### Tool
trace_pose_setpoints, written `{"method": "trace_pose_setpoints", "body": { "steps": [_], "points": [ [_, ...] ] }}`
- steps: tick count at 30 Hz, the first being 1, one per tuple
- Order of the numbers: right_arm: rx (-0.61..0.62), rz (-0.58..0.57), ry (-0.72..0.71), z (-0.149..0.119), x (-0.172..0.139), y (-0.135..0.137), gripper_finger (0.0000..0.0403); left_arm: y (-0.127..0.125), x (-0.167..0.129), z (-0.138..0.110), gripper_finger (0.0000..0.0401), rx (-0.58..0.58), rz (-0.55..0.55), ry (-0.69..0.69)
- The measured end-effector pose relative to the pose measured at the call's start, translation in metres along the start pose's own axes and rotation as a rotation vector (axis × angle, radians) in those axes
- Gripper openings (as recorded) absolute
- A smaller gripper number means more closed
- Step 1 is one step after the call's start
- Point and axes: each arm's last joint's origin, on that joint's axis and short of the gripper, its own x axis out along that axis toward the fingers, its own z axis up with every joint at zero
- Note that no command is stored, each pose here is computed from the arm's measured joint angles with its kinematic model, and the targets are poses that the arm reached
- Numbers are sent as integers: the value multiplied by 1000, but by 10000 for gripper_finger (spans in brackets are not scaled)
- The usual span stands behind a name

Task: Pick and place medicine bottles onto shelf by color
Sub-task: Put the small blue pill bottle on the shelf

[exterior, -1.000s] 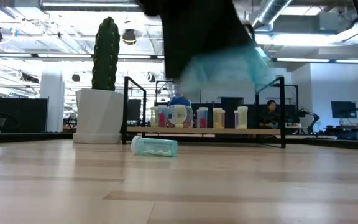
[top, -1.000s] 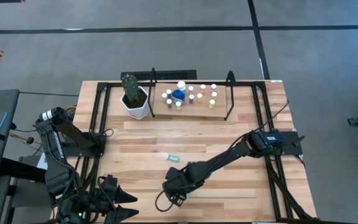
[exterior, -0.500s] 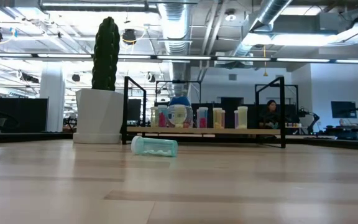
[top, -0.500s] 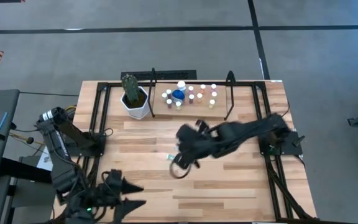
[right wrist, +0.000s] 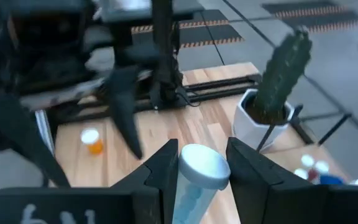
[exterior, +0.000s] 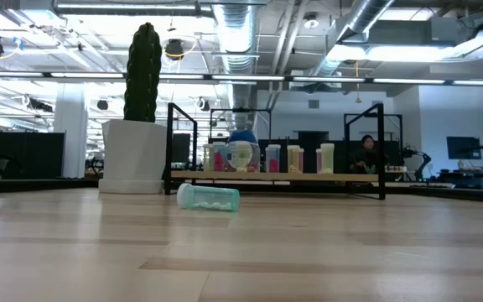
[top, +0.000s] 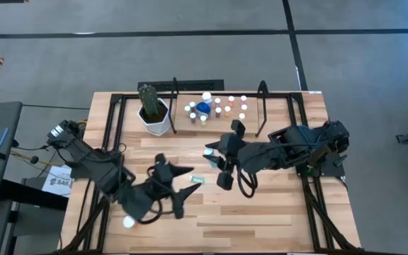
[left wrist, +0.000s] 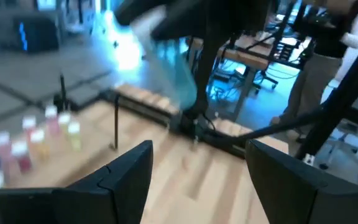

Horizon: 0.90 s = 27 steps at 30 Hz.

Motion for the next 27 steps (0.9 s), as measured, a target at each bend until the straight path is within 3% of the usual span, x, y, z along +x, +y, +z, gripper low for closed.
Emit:
{"method": "trace_pose_setpoints", "body": {
  "steps": [7, 13, 21, 27],
  "points": [
    [-178, 5, -76, 8, -7, 1, 140, 3, 28, 27, 242, 163, -102, -127],
    [-262, -29, -205, 28, -19, -15, 140, 18, 45, 48, 242, 246, -25, -245],
    [-259, -103, -272, 45, -28, -50, 136, 39, 64, 70, 242, 304, 12, -341],
    [-220, -174, -280, 52, -36, -81, 137, 50, 66, 82, 242, 254, 42, -399]
  ]
}}
